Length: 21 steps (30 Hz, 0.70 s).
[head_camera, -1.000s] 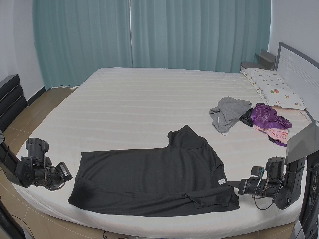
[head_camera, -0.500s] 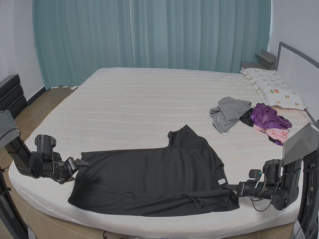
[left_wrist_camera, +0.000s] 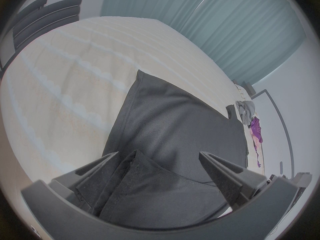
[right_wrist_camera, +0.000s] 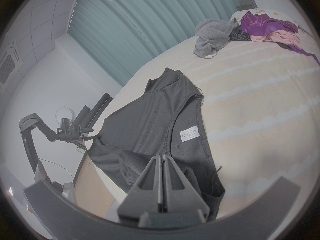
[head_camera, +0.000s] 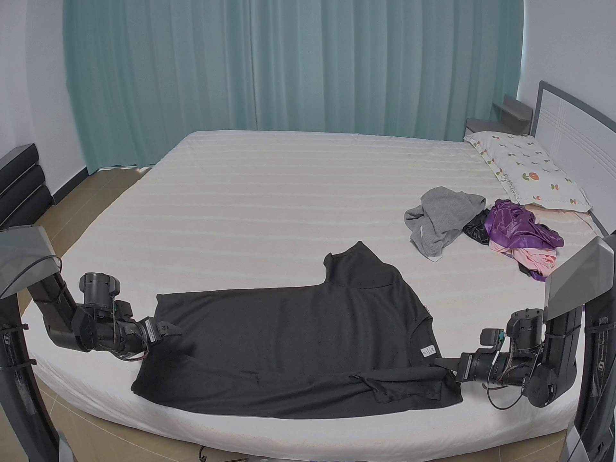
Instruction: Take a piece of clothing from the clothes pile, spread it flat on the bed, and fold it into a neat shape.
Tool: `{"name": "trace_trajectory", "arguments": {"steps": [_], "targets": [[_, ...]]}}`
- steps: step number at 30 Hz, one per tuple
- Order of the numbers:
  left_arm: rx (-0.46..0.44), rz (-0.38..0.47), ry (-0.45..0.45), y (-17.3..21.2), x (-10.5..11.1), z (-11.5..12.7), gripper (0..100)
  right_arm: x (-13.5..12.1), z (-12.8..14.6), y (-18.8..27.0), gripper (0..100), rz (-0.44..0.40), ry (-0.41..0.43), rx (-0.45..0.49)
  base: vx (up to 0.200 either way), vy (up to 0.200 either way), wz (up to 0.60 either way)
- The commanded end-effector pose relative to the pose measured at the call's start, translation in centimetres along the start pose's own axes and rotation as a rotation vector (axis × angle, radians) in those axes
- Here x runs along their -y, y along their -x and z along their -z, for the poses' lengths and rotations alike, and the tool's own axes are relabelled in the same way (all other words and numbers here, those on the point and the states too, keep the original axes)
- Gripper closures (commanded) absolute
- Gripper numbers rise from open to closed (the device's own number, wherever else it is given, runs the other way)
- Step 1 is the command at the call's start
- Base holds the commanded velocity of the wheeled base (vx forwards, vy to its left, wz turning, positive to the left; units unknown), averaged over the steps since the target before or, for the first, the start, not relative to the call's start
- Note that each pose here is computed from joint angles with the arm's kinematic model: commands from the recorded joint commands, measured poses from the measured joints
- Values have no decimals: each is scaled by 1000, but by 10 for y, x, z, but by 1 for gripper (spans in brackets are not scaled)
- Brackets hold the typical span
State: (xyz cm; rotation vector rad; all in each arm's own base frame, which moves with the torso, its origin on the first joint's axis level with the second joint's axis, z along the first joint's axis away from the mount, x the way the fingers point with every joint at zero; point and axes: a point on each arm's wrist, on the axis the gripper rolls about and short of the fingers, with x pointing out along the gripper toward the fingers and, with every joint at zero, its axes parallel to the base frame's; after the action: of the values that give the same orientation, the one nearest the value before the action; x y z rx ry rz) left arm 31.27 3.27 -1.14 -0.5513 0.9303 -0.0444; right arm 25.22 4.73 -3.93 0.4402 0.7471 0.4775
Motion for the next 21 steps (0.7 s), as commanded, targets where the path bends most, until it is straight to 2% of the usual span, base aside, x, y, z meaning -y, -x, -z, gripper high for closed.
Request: {"name": "trace_trajectory", "arguments": {"steps": [1, 10, 11, 21], "targets": [[-18, -9, 1, -3, -4, 6, 0, 0, 0, 0, 100, -4, 4, 6, 0, 0, 0], [-5, -15, -23, -9, -4, 13, 0, 0, 0, 0, 100, -5, 4, 6, 0, 0, 0], [-4, -15, -24, -8, -3, 13, 100, 0, 0, 0, 100, -5, 4, 6, 0, 0, 0], [2, -32, 12, 3, -13, 28, 100, 0, 2, -7, 100, -1, 9, -2, 0, 0, 0]]}}
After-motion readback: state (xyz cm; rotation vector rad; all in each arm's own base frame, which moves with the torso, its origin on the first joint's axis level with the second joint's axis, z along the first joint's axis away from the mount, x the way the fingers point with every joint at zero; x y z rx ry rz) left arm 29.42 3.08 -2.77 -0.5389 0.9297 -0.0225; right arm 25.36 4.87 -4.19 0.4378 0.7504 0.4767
